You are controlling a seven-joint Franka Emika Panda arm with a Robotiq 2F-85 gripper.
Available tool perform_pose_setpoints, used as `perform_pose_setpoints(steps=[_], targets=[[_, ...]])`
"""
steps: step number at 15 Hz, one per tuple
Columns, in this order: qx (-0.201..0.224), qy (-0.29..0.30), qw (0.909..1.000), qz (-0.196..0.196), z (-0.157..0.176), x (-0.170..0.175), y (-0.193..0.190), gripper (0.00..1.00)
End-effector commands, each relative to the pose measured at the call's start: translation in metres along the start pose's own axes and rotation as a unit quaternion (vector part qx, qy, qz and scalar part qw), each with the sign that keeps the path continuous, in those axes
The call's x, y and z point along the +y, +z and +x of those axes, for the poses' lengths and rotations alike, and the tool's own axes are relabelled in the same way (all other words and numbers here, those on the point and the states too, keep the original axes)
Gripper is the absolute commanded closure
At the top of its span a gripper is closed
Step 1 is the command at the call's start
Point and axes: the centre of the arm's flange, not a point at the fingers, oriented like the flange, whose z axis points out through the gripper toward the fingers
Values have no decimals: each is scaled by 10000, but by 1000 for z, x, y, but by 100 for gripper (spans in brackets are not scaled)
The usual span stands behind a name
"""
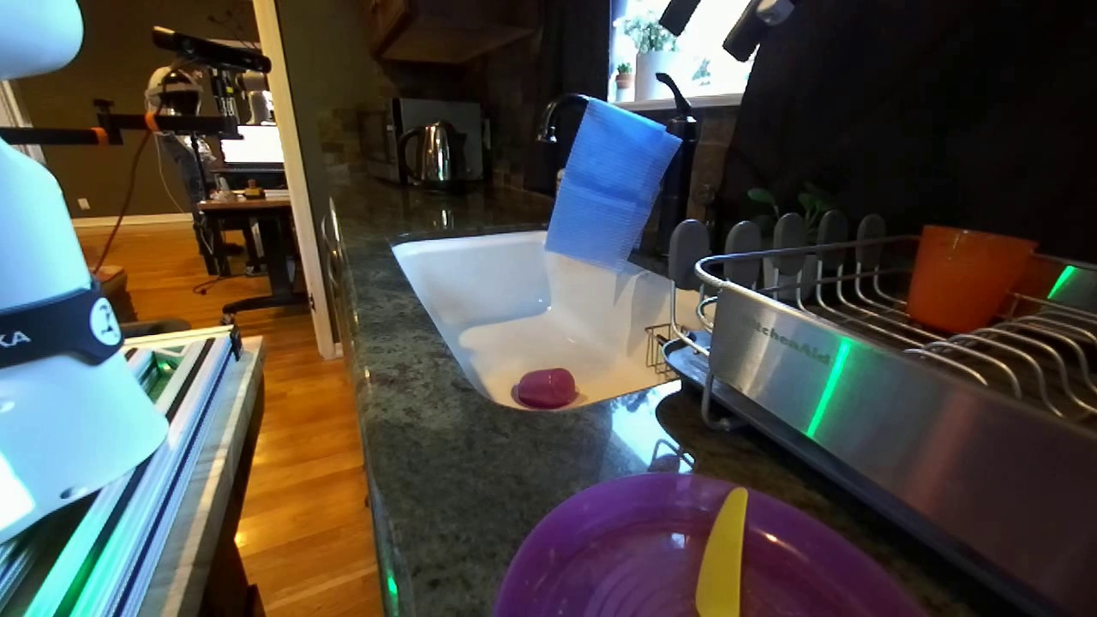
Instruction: Put the orange cup inside the sink
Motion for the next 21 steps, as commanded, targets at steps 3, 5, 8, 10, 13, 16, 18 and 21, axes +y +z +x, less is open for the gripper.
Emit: perform_pose_setpoints(steps=[3,5,8,10,13,16,18,21], targets=[[-528,-76,9956,-770,81,10,-26,0],[-388,-135,9970,-654,56,7,-3,0],[-399,-122,9965,-728,69,7,-5,0],[88,-398,9945,-967,75,8,-7,0],[717,-939,9820,-1474,106,18,-17,0],[1006,-1339,9720,-1650,135,23,-11,0],[1057,-1483,9693,-1651,153,28,1,0],[1272,-1620,9622,-1783,174,32,16,6]])
